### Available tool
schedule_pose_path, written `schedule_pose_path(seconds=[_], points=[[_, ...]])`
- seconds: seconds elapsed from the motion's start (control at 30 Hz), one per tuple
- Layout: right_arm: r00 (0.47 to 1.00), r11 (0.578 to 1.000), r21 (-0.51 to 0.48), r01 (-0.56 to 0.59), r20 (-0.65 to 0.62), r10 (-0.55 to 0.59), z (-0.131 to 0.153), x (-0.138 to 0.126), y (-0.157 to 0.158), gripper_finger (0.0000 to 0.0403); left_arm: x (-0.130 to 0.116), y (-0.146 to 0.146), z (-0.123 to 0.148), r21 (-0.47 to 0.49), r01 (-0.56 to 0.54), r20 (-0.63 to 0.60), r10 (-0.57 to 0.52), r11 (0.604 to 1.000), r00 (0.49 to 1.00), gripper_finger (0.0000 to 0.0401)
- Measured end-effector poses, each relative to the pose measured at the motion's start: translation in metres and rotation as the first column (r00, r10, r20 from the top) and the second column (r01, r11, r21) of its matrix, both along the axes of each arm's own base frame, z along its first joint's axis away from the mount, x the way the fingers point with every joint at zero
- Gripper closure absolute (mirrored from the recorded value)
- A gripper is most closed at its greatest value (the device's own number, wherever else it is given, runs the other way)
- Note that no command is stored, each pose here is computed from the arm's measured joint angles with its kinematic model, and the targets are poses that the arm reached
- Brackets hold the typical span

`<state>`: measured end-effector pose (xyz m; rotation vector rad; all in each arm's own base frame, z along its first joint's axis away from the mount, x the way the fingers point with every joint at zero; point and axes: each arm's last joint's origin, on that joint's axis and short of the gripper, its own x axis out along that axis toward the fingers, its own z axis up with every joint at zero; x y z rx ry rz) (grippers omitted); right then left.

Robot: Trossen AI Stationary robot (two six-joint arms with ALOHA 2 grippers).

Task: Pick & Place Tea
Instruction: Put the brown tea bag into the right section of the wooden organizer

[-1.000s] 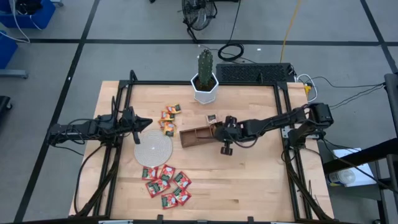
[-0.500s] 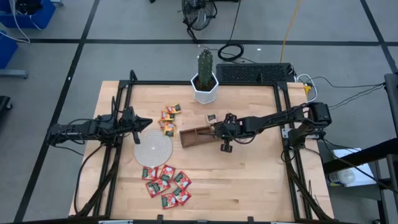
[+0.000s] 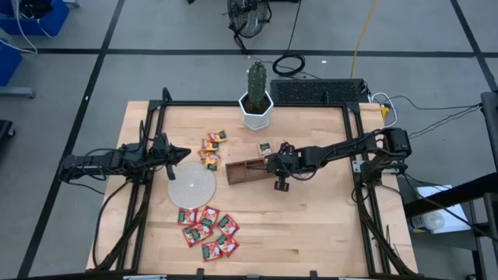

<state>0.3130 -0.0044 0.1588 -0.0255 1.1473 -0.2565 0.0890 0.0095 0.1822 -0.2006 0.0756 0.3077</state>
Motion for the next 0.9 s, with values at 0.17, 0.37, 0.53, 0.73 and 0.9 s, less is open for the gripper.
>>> schedule_pose_path(seconds=[0.17, 0.37, 0.53, 0.73, 0.9], points=[[0.999, 0.999, 0.006, 0.035, -0.015, -0.035, -0.001, -0.0019, -0.0021, 0.0403, 0.0, 0.0, -0.0001, 0.0, 0.0, 0.0, 0.0, 1.0, 1.0, 0.038], [1.0, 0.996, 0.083, 0.016, -0.01, -0.015, -0.0009, -0.0014, -0.0007, 0.0403, 0.0, 0.0, 0.0, 0.0, 0.0, 0.0, 0.0, 1.0, 1.0, 0.038], [1.0, 0.983, 0.185, 0.008, -0.011, -0.006, -0.0016, -0.0016, -0.0007, 0.0403, 0.0, 0.0, 0.0, 0.0, 0.0, 0.0, 0.0, 1.0, 1.0, 0.038], [1.0, 0.982, 0.187, 0.029, -0.016, -0.027, -0.0022, -0.0022, -0.0019, 0.0403, 0.0, 0.0, -0.0001, 0.0, 0.0, -0.001, 0.0, 1.0, 1.0, 0.038], [0.997, 0.993, 0.094, 0.069, -0.029, -0.066, -0.0032, -0.0036, -0.0045, 0.0403, 0.0, 0.0, 0.0, 0.0, 0.0, 0.0, 0.0, 1.0, 1.0, 0.038]])
